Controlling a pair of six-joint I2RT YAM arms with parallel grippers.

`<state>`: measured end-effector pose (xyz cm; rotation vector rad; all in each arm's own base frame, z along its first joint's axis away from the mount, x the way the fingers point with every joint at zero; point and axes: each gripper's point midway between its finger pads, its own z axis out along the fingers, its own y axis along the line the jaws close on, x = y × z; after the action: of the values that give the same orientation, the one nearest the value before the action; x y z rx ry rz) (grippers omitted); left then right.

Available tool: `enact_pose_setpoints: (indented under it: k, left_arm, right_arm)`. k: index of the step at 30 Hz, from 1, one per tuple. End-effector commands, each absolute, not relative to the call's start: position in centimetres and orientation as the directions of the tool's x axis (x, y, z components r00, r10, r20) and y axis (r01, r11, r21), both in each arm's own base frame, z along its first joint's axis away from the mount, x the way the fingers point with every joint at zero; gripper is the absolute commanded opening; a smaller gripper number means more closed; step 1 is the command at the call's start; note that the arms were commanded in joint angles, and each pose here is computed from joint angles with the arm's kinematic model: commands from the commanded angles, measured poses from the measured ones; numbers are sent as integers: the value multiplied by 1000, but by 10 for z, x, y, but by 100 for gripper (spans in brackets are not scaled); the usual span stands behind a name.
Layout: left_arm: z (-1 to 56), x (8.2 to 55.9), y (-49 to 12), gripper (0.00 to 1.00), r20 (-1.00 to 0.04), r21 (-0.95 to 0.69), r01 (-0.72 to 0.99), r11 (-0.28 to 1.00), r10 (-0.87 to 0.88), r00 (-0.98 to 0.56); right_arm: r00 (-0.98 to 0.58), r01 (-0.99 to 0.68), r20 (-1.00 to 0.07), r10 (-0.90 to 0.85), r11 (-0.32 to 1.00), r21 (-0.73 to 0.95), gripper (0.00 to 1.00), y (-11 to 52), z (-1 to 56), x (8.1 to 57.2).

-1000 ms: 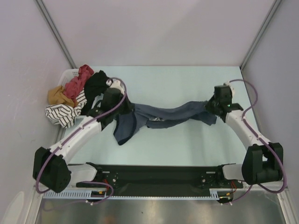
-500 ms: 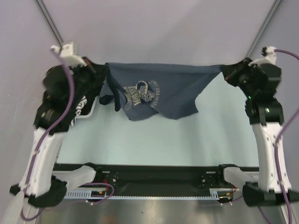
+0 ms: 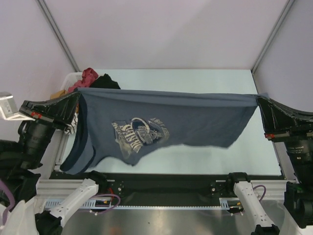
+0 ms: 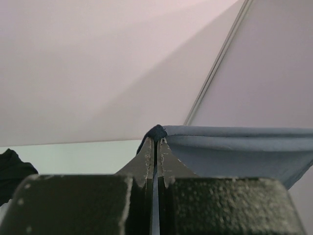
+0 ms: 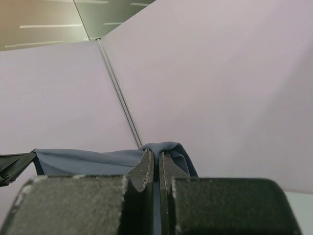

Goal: Fold and stack the tank tops
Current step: Flatten the tank top out

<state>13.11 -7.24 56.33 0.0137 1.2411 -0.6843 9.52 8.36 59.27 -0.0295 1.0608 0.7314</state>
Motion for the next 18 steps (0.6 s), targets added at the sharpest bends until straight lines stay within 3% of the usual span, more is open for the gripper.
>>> enact_pose_setpoints:
  k: [1, 5, 7, 11, 18]
  left_arm:
    - [566, 153, -83, 0, -868, -362, 484, 796, -477, 135]
    - [532, 212, -112, 0, -899, -391, 441, 807, -437, 2]
    - [512, 242, -127, 0, -910, -396, 425, 814, -409, -63]
    - [419, 329, -170, 0, -874, -479, 394, 784, -387, -294]
    - [285, 433, -211, 0, -805, -538, 309, 784, -370, -463]
  right_arm:
    - [258, -481, -815, 519, 801, 357, 0, 73, 587, 121]
    - [195, -351, -828, 525, 826, 441, 0, 58, 564, 159]
    - [105, -252, -842, 529, 833, 493, 0, 51, 534, 201]
    - [-54, 4, -836, 546, 837, 547, 0, 29, 450, 282]
    - [-170, 330, -770, 614, 772, 543, 0, -14, 293, 391]
